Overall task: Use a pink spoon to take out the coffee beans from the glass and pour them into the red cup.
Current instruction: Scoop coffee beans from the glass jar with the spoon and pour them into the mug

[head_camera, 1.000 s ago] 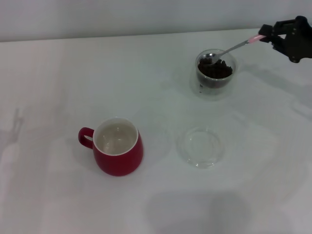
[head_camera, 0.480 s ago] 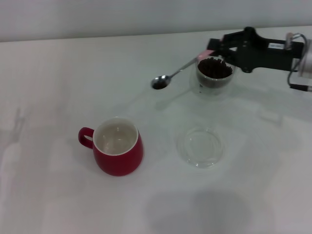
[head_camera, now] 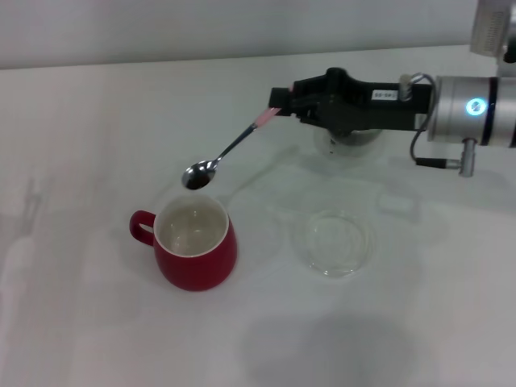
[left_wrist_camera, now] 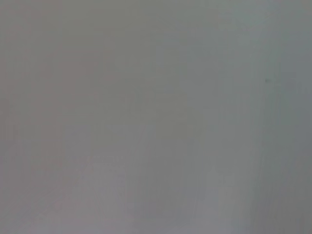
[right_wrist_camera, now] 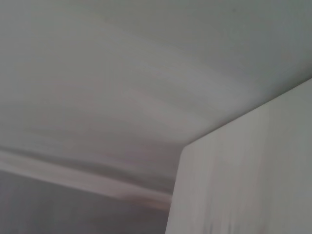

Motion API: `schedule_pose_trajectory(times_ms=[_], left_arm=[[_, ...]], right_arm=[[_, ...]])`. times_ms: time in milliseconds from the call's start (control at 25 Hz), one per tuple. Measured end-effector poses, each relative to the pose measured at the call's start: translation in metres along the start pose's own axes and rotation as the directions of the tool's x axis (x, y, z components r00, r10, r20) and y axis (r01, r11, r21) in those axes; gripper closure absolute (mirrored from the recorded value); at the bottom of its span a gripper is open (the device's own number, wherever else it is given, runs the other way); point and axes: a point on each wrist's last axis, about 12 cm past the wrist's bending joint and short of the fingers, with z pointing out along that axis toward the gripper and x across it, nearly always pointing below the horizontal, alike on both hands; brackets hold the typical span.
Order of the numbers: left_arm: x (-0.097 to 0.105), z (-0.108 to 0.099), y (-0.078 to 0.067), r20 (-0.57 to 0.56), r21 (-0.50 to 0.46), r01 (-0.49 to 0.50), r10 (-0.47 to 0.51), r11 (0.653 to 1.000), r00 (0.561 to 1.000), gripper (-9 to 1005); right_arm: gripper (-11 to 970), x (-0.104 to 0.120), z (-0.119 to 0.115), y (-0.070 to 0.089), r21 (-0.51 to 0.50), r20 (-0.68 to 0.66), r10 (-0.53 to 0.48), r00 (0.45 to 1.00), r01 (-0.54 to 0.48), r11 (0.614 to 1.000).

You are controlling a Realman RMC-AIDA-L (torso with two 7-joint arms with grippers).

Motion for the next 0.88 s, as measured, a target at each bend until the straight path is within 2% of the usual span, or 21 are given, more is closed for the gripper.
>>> schedule_pose_trajectory(times_ms=[160, 600, 880], left_arm=[[0.000, 0.001, 0.000, -0.001, 0.001, 0.000, 0.000, 1.000, 1.000, 196], [0.000, 0.003, 0.000, -0.006, 0.003, -0.002, 0.002, 1.000, 1.000, 195], [0.000, 0.003, 0.000, -0.006, 0.004, -0.002, 0.002, 1.000, 1.000, 195]], right_arm=[[807, 0.007, 0.012, 0.003, 0.001, -0.029, -0.072, 0.997, 0.072, 0.997], [802, 0.012, 0.016, 0.000, 0.012, -0.032, -0.230, 0.973, 0.230, 0.973], [799, 0.014, 0.016, 0.002, -0.018, -0.029, -0.416, 0.909, 0.416, 0.909]])
